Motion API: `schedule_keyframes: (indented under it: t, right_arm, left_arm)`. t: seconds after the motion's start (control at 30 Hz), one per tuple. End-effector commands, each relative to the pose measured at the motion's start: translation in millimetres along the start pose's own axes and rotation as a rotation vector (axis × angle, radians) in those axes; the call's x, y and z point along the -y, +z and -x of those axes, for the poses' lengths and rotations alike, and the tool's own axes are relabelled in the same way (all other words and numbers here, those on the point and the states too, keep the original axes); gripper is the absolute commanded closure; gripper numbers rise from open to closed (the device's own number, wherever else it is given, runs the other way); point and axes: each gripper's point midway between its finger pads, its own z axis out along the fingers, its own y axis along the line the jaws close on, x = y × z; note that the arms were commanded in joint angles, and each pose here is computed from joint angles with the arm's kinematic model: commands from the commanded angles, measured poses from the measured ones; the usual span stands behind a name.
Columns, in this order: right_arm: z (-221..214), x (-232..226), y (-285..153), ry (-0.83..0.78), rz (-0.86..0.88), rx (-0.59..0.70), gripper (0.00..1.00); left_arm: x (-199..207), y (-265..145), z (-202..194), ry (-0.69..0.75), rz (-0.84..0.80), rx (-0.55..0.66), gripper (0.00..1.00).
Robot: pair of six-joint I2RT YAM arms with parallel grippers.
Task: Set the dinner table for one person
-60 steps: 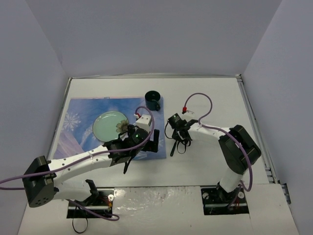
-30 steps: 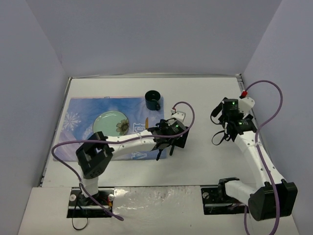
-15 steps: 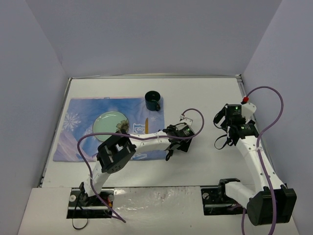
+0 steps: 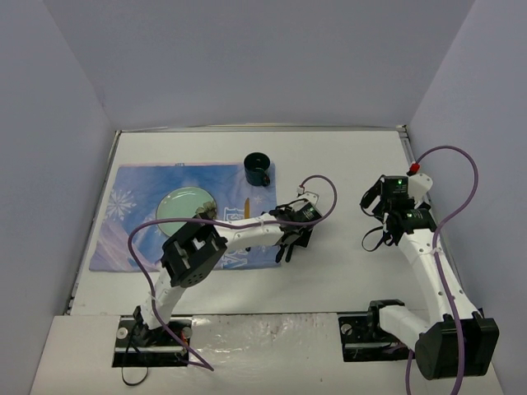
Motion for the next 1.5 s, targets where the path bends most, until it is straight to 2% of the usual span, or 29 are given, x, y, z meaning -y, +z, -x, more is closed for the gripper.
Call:
schedule_keyframes:
  t: [0.0,0.07,0.2,0.43,0.6,0.73,0.8,1.0,1.07,1.2,1.23,1.37,1.47]
  right_arm:
    - [12.8,-2.0,-1.2,0.008,0.003,0.031,0.0]
    - [13.2,-2.9,-1.3,0.009,0.006,0.03,0.0]
    - [15.5,-4.8,-3.1,0.016,0.016,0.034,0.0]
    - [24.4,-10.8,-16.0,0.018,0.073,0.059,0.0]
    - [31.5,-18.4,-25.3,0.018,0.122,0.072,0.0]
    - [39.1,-25.2,-31.0,0.007,0.157,0.081,0.0]
    - [40.1,-29.5,-33.0,-0.001,0.177,0.076,0.0]
    - [38.3,-41.2,-34.1,-0.022,0.229,0.045,0.01]
    - [32.6,-48.8,-33.8,-0.036,0.264,0.017,0.0]
    - [19.3,-63.9,-34.2,-0.058,0.334,-0.022,0.0]
    - [15.8,-64.6,-34.0,-0.063,0.338,-0.031,0.0]
    - [4.9,-70.6,-36.1,-0.092,0.367,-0.049,0.0]
    - [-3.8,-76.9,-38.9,-0.122,0.394,-0.066,0.0]
  left_arm:
    - [2.8,1.2,-14.2,0.009,-0.023,-0.055,0.66]
    - [1.1,-0.9,-15.7,0.01,-0.025,-0.06,0.8]
    - [-2.2,-17.0,-3.0,0.021,-0.029,-0.03,0.99]
    - [-22.3,-73.3,48.5,0.067,-0.012,0.088,1.0]
    - [-62.1,-119.2,82.8,0.058,0.031,0.163,1.0]
    - [-121.9,-152.3,95.7,0.008,0.109,0.209,1.0]
    - [-164.9,-175.8,101.9,-0.042,0.16,0.243,1.0]
    - [-271.3,-217.0,88.4,-0.117,0.317,0.272,1.0]
    - [-297.4,-218.9,72.4,-0.122,0.349,0.25,1.0]
    - [-384.7,-212.4,23.0,-0.201,0.481,0.184,1.0]
    - [-386.4,-208.6,18.3,-0.178,0.484,0.18,1.0]
    - [-451.6,-206.4,-18.5,-0.214,0.57,0.125,1.0]
    - [-479.1,-200.4,-21.3,-0.235,0.563,0.163,1.0]
